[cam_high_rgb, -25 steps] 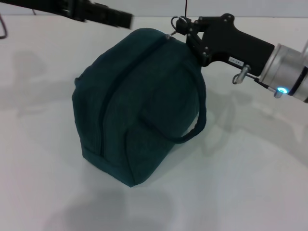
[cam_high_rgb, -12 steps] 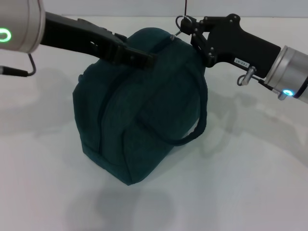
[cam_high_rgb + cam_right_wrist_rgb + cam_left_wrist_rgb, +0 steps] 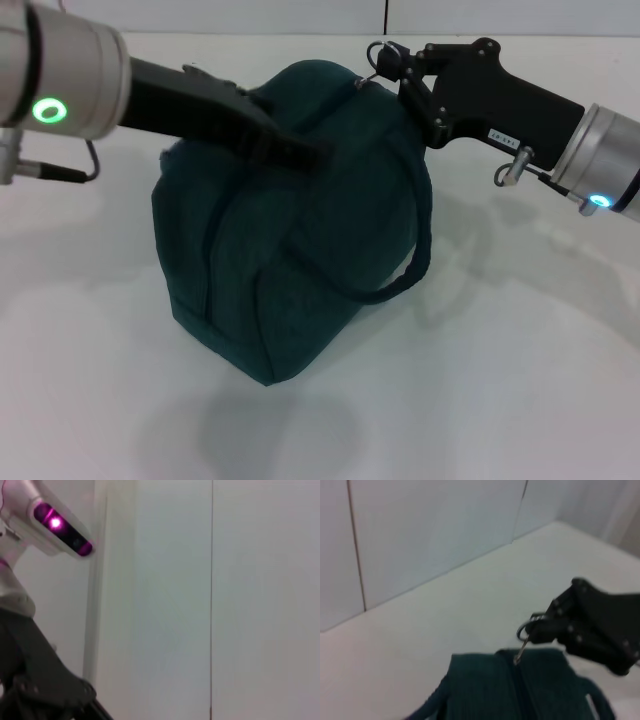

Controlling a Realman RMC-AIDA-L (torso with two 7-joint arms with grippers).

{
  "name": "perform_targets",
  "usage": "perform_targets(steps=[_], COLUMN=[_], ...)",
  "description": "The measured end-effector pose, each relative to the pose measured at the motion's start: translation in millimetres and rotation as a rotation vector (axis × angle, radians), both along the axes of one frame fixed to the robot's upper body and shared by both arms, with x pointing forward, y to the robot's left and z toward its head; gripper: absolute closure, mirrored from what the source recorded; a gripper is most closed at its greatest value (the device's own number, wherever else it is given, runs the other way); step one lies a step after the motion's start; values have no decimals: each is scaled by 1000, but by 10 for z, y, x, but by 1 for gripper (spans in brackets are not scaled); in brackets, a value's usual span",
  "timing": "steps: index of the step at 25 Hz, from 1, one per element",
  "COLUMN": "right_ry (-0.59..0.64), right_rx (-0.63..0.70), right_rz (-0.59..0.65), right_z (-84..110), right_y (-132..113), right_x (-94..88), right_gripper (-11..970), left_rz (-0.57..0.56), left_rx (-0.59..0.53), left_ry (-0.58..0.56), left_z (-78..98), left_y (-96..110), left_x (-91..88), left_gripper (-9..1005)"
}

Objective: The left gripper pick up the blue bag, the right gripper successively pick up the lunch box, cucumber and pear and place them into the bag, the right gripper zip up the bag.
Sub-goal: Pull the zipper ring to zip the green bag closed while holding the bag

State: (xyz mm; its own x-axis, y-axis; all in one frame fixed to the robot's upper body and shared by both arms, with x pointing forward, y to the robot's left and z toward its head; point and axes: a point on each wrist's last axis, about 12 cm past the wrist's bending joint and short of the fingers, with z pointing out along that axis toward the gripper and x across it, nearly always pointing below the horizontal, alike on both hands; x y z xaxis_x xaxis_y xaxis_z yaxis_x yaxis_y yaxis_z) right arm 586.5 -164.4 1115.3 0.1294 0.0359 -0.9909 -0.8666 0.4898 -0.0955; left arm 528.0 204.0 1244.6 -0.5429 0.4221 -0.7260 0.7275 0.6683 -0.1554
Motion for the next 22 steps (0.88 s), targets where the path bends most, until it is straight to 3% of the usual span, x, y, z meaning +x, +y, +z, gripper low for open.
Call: perform_targets(steps=[15,22], right_ry=[0,1], right_rx=[10,11], right_rz=[-1,-1], right_z=[2,1], right_y=[-25,-27], right_x=[-11,-11], right_gripper=[859,856], left_rz=[38,26], left_rx=[80,91], left_ry=[-11,-24], left_z=[-197,-209], left_y=[-27,-3], left_x=[87,66], left_gripper=[130,353])
